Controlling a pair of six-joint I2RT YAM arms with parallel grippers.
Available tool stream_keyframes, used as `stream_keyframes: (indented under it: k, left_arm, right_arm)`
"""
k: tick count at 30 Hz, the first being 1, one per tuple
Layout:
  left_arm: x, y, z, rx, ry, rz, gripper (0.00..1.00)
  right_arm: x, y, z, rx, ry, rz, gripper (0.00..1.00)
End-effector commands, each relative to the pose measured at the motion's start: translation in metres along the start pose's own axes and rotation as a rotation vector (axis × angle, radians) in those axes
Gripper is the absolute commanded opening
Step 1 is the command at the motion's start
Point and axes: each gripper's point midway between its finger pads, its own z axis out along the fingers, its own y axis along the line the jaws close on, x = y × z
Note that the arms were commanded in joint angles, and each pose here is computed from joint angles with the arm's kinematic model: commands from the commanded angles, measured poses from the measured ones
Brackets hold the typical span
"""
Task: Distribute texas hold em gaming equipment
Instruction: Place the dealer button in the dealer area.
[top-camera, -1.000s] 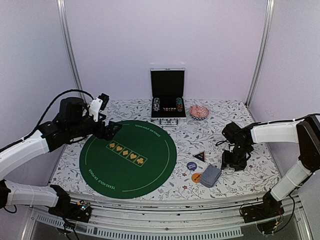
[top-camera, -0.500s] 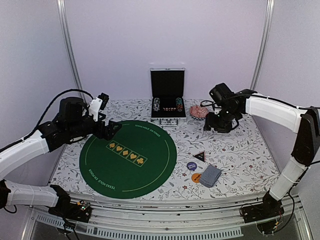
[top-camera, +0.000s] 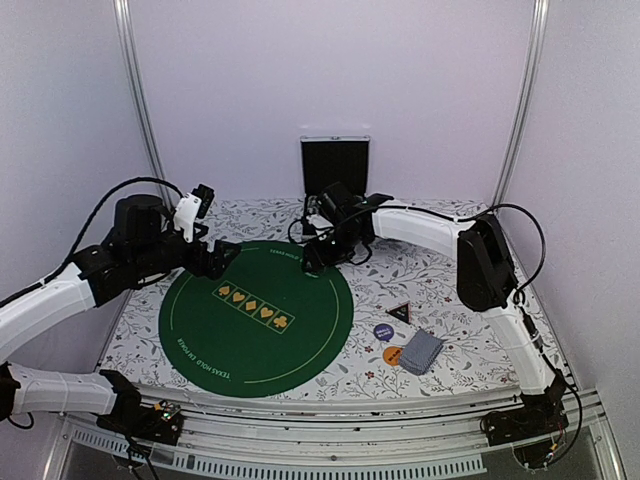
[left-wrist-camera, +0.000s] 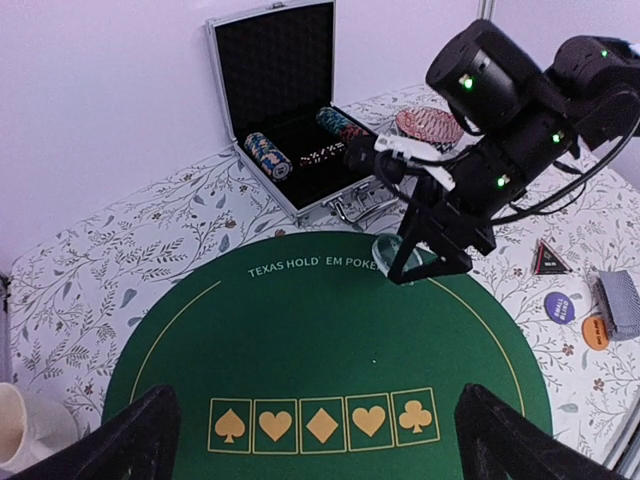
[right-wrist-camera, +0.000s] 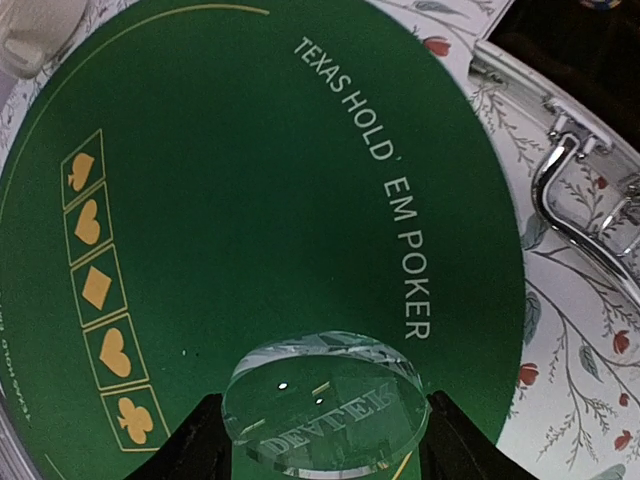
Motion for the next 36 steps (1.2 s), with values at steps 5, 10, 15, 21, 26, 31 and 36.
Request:
stream_keyframes:
  k: [5, 10, 15, 21, 26, 31, 36]
  left_arm:
    - [0.003, 0.000, 0.001, 0.001, -0.008, 0.016, 0.98]
    - [0.005, 0.000, 0.003, 0.003, -0.002, 0.015, 0.98]
    - [0.005, -0.001, 0.003, 0.006, 0.000, 0.015, 0.98]
    - [0.006, 0.001, 0.003, 0.003, 0.002, 0.016, 0.98]
    - [0.007, 0.002, 0.004, -0.001, 0.005, 0.015, 0.98]
    - [0.008, 0.002, 0.005, -0.002, 0.010, 0.017, 0.98]
    - [0.009, 0.004, 0.005, -0.009, 0.012, 0.018, 0.98]
  right_arm:
    - [0.002, 0.020, 0.028, -0.065, -0.015, -0.233, 0.28]
    - [0.008, 0.017, 0.037, -0.058, -0.004, -0.253, 0.28]
    - [0.005, -0.001, 0.047, 0.040, -0.019, -0.278, 0.28]
    - [0.012, -0.011, 0.068, 0.067, 0.001, -0.308, 0.29]
    - [0.013, -0.009, 0.068, 0.058, 0.004, -0.293, 0.56]
    - [-0.006, 0.005, 0.042, 0.036, -0.044, -0.283, 0.88]
    - [-0.029, 0.036, -0.016, -0.035, -0.105, -0.276, 0.99]
